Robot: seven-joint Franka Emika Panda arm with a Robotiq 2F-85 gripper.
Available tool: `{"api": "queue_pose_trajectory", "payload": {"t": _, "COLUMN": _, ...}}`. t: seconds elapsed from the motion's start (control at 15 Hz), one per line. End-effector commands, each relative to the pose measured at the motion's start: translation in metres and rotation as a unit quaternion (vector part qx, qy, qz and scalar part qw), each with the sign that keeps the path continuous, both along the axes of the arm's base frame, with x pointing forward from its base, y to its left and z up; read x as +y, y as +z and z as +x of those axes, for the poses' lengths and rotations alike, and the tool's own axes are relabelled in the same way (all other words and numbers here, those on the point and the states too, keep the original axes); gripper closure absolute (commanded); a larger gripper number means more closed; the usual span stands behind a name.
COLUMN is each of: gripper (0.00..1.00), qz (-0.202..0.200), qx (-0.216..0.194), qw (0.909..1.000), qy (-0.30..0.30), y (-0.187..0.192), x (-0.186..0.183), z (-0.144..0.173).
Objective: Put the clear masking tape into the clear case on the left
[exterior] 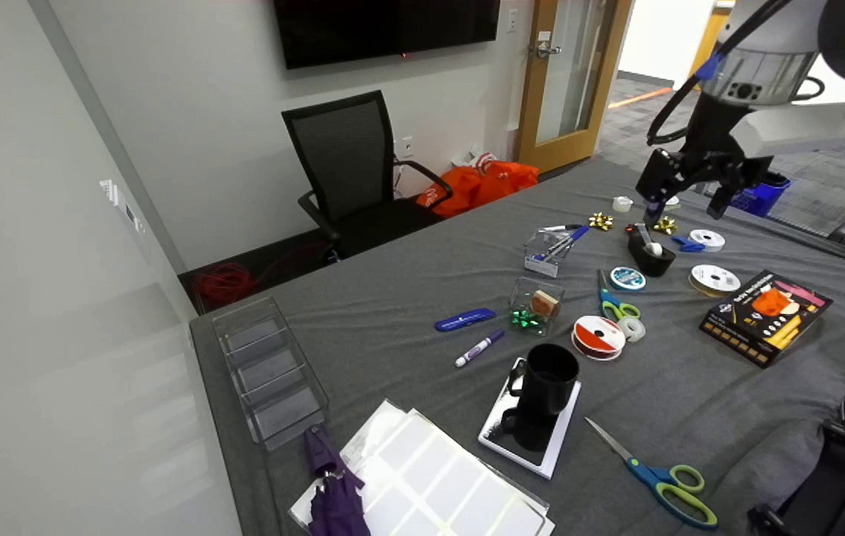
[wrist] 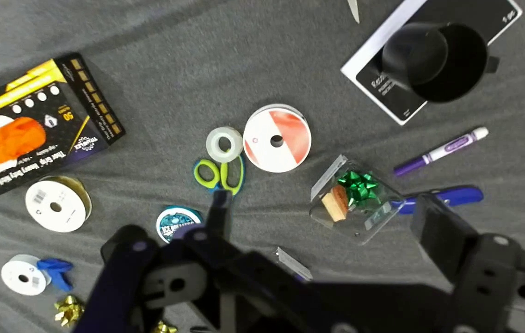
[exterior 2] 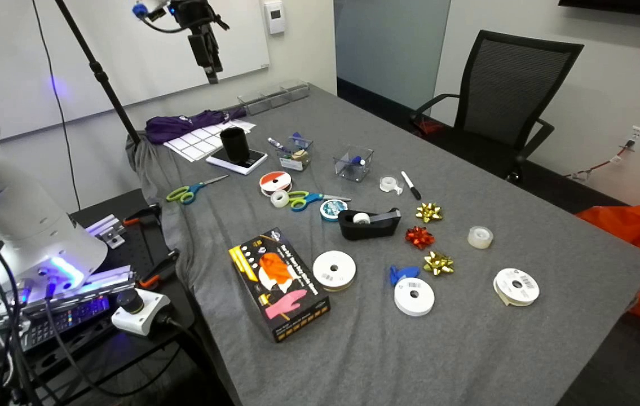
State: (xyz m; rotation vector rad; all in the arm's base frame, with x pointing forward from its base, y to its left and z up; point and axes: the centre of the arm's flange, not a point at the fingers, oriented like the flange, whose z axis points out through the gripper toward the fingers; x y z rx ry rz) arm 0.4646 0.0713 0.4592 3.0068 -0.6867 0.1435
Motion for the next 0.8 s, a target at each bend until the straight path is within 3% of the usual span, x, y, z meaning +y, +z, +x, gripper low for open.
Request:
{"api": "queue_pose_trajectory", "payload": {"t": 0.0, "gripper": 0.0, "qz": 0.033, "qx": -0.039, "qw": 0.9971, "qy": -0.057, "y": -0.061, "x": -0.056, "z": -0.017}}
{"api": "queue_pose_trajectory", "payload": {"t": 0.27, "gripper": 0.0, "qz": 0.074, "qx": -0.054, "qw": 0.9859, "qy": -0.14, "y": -0.118, "x": -0.091, "z": -0.03}}
{"api": "queue_pose_trajectory", "payload": {"t": 0.53, "gripper": 0.0, "qz": 0.134, "qx": -0.085, "qw": 0.9591, "qy": -0.234, "y": -0.157, "x": -0.107, "z": -0.024}}
{"api": "queue_pose_trajectory", "payload": {"t": 0.73, "gripper": 0.0, "qz": 0.125, "qx": -0.098, "qw": 0.9431, "qy": -0.292, "y": -0.183, "x": -0.108, "z": -0.006}}
